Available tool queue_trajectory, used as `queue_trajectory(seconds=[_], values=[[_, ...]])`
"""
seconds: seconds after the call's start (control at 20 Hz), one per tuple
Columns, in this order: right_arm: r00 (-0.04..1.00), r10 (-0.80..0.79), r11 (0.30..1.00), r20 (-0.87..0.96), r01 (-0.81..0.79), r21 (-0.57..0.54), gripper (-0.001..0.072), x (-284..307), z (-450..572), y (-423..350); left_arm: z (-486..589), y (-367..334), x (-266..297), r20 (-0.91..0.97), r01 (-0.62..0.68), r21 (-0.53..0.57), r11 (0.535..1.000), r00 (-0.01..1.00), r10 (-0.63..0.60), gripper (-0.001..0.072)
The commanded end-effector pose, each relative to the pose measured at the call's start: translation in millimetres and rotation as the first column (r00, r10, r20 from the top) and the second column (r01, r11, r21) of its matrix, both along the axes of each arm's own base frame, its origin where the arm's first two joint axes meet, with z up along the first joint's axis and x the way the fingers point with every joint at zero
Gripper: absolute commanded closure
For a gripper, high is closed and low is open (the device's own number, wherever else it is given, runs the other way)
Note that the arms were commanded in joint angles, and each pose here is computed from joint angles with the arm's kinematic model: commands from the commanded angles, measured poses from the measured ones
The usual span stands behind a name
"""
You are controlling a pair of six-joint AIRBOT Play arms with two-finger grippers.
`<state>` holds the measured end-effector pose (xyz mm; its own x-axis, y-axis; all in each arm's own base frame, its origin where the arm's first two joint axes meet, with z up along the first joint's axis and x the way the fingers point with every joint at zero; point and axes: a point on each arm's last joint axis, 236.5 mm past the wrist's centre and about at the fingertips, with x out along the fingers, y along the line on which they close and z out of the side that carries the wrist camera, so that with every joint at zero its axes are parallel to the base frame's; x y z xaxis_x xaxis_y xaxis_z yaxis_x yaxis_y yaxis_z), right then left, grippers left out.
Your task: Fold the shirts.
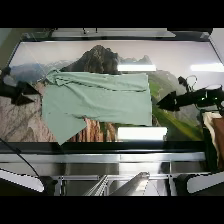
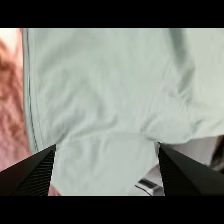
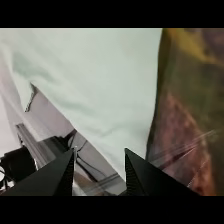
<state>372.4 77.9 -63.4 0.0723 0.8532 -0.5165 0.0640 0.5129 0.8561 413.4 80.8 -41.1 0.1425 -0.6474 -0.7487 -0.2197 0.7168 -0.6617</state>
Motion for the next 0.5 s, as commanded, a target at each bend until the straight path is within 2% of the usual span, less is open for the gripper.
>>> queue_trajectory(seconds=[0.0,0.15,0.2,0.35,0.45], values=[[0.997,-0.017,1.000,-0.073,0.017,0.005,0.0349,-45.7,-22.9,13.2,-45.8,-16.1,-59.5,-0.169,-0.070,-0.088,0.994,0.984,0.054,0.0007],[0.996,-0.010,1.000,-0.086,0.012,0.023,0.0349,-53.3,-23.6,17.1,-79.9,-21.0,-71.8,-0.232,-0.103,-0.097,0.990,0.970,0.078,0.0007],[0.997,-0.018,0.999,-0.077,0.021,0.033,0.0349,-50.5,-21.3,18.0,-84.4,-22.2,-69.6,-0.230,-0.098,-0.104,0.990,0.971,0.072,0.0137],[0.997,-0.039,0.998,-0.062,0.042,0.056,0.0349,-44.1,-16.7,20.1,-80.3,-33.2,-58.3,-0.229,-0.065,-0.137,0.988,0.973,0.033,0.0142],[0.997,-0.051,0.997,-0.059,0.054,0.059,0.0349,-41.0,-16.1,20.2,-75.5,-58.9,-71.0,-0.287,0.002,-0.200,0.980,0.956,-0.061,0.0143]])
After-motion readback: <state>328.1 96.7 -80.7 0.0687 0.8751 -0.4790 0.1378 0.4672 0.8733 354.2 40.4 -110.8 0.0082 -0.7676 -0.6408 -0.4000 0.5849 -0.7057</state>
